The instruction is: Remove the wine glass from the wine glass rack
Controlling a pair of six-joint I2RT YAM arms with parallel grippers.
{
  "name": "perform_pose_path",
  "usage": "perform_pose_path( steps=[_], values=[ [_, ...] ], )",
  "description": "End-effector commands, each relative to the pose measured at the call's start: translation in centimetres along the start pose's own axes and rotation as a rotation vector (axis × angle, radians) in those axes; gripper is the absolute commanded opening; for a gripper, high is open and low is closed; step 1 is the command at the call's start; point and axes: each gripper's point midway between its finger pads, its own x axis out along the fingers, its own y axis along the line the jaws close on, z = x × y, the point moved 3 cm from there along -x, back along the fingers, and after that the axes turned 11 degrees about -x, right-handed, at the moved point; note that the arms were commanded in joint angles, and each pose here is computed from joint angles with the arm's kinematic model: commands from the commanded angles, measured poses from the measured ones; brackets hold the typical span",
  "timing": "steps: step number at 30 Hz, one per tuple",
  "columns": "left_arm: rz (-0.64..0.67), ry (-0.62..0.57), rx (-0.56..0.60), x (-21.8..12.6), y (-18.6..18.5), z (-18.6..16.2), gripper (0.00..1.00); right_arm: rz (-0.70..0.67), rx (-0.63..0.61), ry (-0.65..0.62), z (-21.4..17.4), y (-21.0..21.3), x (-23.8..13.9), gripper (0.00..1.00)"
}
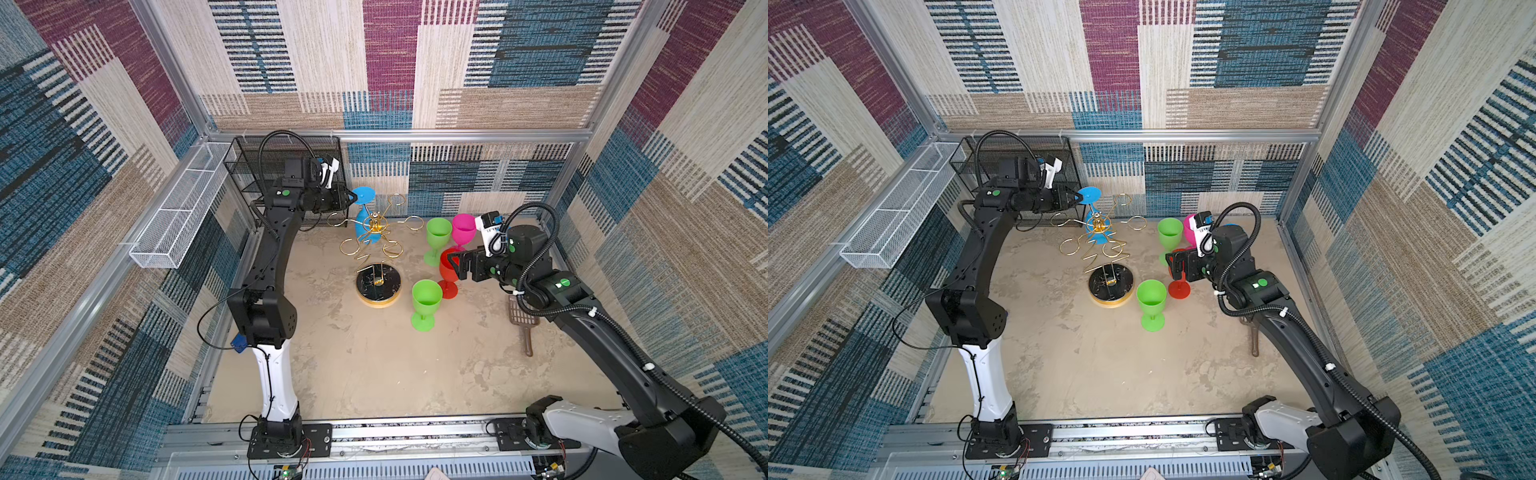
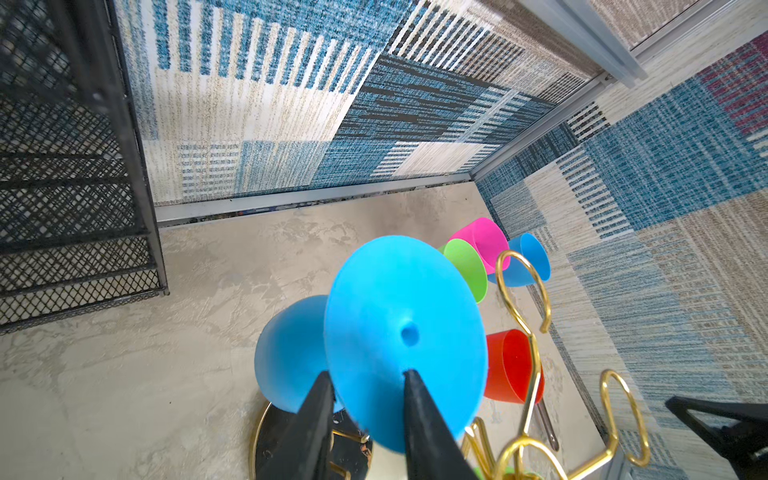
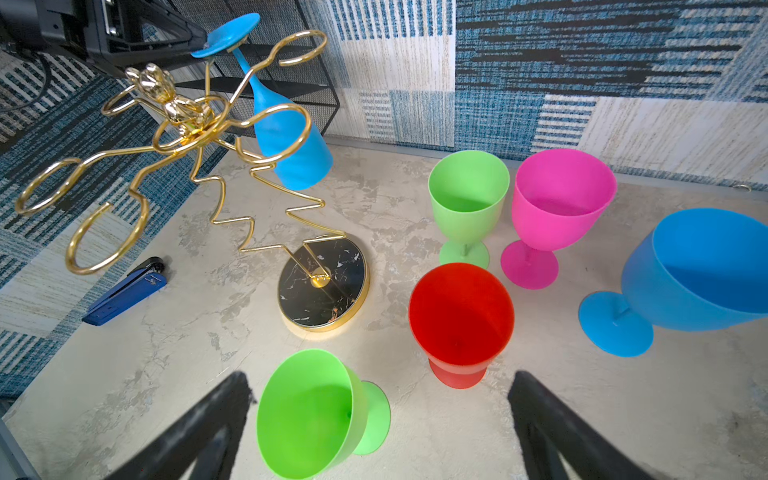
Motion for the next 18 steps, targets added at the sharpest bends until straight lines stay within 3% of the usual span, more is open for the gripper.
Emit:
perform_pose_path(
  steps=[1, 7, 18],
  values=[
    [-0.003, -0.004, 0.011, -0.4, -0.4, 0.2, 0.28, -0.01, -0.006, -0.035, 0.7, -0.1, 0.0, 0.99],
    [-0.019, -0.01, 0.004, -0.7, -0.9, 0.4, 0.16, -0.01, -0.005, -0.035, 0.7, -0.2, 0.0, 0.99],
    [-0.042, -0.009, -0.004, -1.0, -1.5, 0.5, 0.07, -0.005, -0.002, -0.035, 0.6, -0.1, 0.1, 0.99]
  ],
)
